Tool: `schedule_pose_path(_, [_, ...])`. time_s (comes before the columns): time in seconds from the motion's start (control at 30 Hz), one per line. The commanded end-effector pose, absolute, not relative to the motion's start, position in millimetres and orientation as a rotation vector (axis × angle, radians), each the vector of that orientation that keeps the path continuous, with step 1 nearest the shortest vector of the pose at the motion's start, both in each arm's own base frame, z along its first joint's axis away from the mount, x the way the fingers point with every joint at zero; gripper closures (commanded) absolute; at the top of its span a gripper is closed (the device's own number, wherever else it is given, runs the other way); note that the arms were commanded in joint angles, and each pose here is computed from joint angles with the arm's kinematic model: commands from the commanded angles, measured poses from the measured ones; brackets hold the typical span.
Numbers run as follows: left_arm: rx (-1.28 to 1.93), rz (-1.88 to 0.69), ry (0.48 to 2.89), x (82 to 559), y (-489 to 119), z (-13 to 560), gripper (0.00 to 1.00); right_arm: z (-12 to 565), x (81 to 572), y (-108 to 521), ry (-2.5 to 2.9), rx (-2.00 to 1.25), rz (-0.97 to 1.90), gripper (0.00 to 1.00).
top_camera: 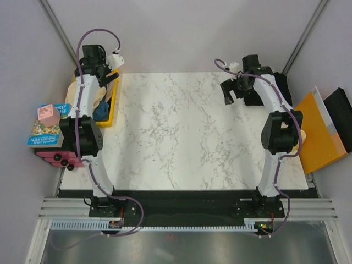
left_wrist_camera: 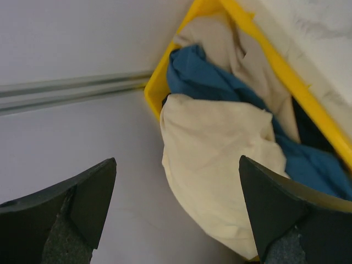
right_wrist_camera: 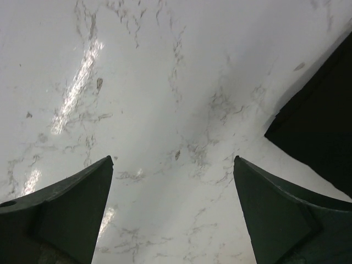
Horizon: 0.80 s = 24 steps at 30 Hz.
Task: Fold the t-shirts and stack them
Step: Grab the tshirt from the pile
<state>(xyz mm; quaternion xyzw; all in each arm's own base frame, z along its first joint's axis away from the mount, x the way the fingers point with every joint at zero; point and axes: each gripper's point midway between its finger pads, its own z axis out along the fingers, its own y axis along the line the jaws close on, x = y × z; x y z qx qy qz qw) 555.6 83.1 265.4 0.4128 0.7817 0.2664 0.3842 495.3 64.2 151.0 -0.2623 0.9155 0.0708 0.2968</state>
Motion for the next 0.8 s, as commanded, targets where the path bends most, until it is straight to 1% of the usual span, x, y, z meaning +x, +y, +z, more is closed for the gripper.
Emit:
schedule_pose_path(0.0, [1.24,0.978,2.109,565.5,151.8,245.5,0.0,167.2,481.7,65.6,2.459,-0.768,0.235,0.02])
schedule_pose_path(0.03, [1.193,0.99,2.086,571.7,160.9,258.0,0.0,167.9,484.7,66.1,2.451,-0.764,0.235,0.02])
schedule_pose_path(0.07, [1.153,0.997,2.1,577.0,162.5,255.4,0.0,167.5,487.9,68.7,2.44,-0.768,0.244,0.02])
schedule_pose_path(0.13, [1.164,1.03,2.136,585.2,167.2,238.7,0.0,168.8,490.0,69.4,2.429,-0.767,0.245,0.02])
schedule_pose_path(0.23, [1.186,1.057,2.174,583.9,164.5,224.7,0.0,168.6,493.4,67.5,2.421,-0.764,0.23,0.02])
schedule_pose_path(0.37, [1.16,1.021,2.219,577.7,154.9,209.3,0.01,173.2,494.7,68.4,2.4,-0.772,0.229,0.02])
schedule_pose_path(0.53, [1.128,0.903,2.292,567.2,146.6,179.1,0.01,171.5,498.2,70.4,2.393,-0.777,0.23,0.02])
schedule_pose_path(0.73, [1.112,0.86,2.359,562.7,145.0,151.6,0.04,172.7,496.1,73.3,2.389,-0.788,0.236,0.02])
schedule_pose_path(0.77, [1.112,0.853,2.371,561.9,145.7,146.3,0.09,172.4,494.2,73.0,2.39,-0.792,0.236,0.02])
